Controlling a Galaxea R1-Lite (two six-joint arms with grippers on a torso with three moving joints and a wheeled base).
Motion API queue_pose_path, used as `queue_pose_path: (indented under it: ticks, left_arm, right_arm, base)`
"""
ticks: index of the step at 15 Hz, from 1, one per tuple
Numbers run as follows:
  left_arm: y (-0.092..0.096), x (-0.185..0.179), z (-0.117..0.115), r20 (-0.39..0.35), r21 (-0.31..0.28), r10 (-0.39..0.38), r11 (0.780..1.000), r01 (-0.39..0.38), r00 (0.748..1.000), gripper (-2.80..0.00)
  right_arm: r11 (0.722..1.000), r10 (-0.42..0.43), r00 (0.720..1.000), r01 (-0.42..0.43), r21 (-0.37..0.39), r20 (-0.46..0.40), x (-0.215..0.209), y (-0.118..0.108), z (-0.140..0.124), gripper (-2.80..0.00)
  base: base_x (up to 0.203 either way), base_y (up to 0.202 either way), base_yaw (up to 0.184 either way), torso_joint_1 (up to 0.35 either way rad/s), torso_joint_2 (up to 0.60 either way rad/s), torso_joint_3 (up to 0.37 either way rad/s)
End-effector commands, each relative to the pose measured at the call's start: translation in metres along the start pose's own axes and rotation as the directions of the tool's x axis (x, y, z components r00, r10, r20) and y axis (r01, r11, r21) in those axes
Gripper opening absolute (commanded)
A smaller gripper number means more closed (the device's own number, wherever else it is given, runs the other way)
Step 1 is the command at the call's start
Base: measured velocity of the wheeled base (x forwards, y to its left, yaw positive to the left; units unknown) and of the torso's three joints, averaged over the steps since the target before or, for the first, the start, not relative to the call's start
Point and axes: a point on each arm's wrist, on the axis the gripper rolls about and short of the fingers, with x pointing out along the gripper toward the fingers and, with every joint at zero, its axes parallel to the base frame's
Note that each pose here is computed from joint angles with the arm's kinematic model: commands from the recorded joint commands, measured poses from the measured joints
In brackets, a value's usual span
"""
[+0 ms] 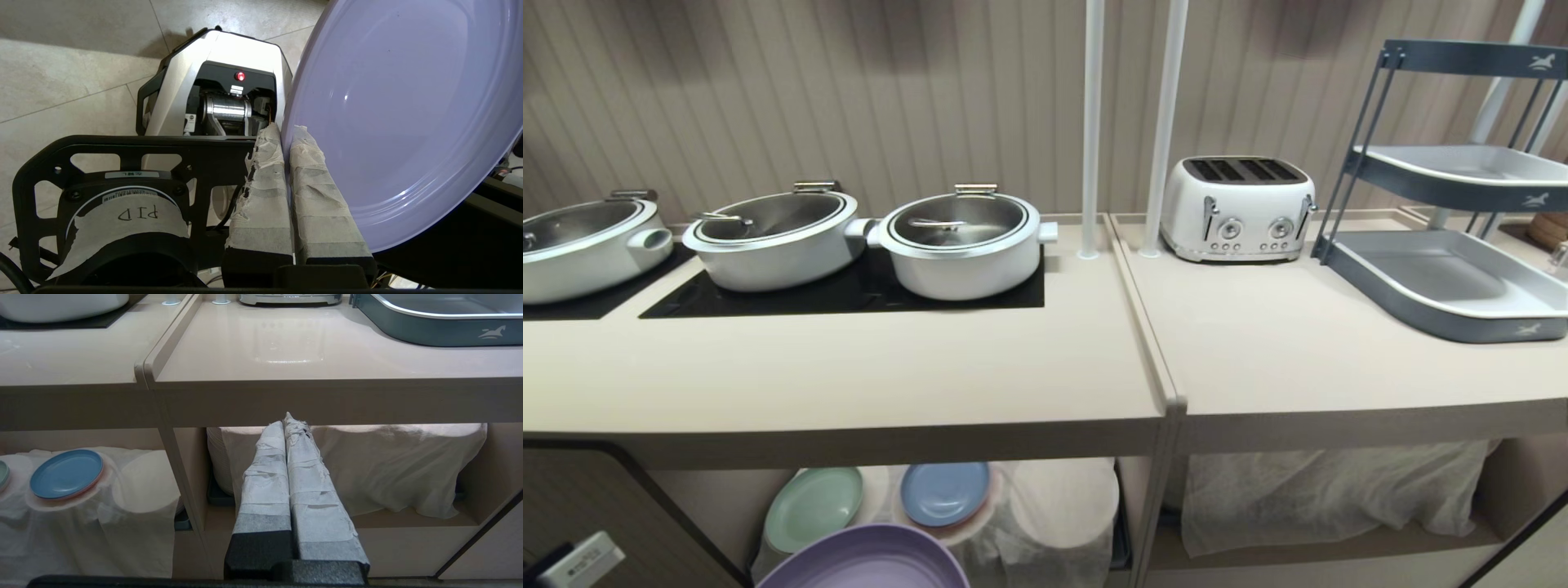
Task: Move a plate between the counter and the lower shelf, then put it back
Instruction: Put the plate in the cupboard
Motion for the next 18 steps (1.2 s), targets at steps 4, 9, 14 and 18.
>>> queue_pose_path:
  ticks: [4, 9, 14, 18]
  left_arm:
    - [0.0002, -0.0001, -0.001, -0.003, -0.004, -0.002, 1.0, 0.002, 1.0, -2.8]
    - [-0.0002, -0.0007, -0.0006, 0.001, -0.002, -0.003, 1.0, 0.003, 1.0, -2.8]
    - [0.0001, -0.0004, -0.0013, 0.0, -0.005, -0.002, 1.0, 0.002, 1.0, -2.8]
    - [0.0002, -0.0004, -0.0013, 0.001, -0.004, -0.001, 1.0, 0.001, 1.0, -2.8]
  right_arm:
    - [1.0, 0.0, 1.0, 0.0, 0.007, -0.001, 0.0001, 0.0, 0.0, -2.8]
    - [1.0, -0.002, 1.0, 0.002, 0.008, -0.001, 0.0001, 0.0, 0.0, -2.8]
    - [1.0, -0.002, 1.0, 0.002, 0.008, -0.001, 0.0001, 0.0, 0.0, -2.8]
    - [1.0, -0.002, 1.0, 0.002, 0.008, -0.001, 0.0001, 0.0, 0.0, -2.8]
  base:
    - [0.0, 0.0, 0.0, -0.144, 0.31, 0.162]
    - [0.0, 0.0, 0.0, -0.146, 0.33, 0.169]
    - [0.0, 0.0, 0.0, -0.161, 0.35, 0.185]
    - [0.0, 0.0, 0.0, -0.198, 0.43, 0.23]
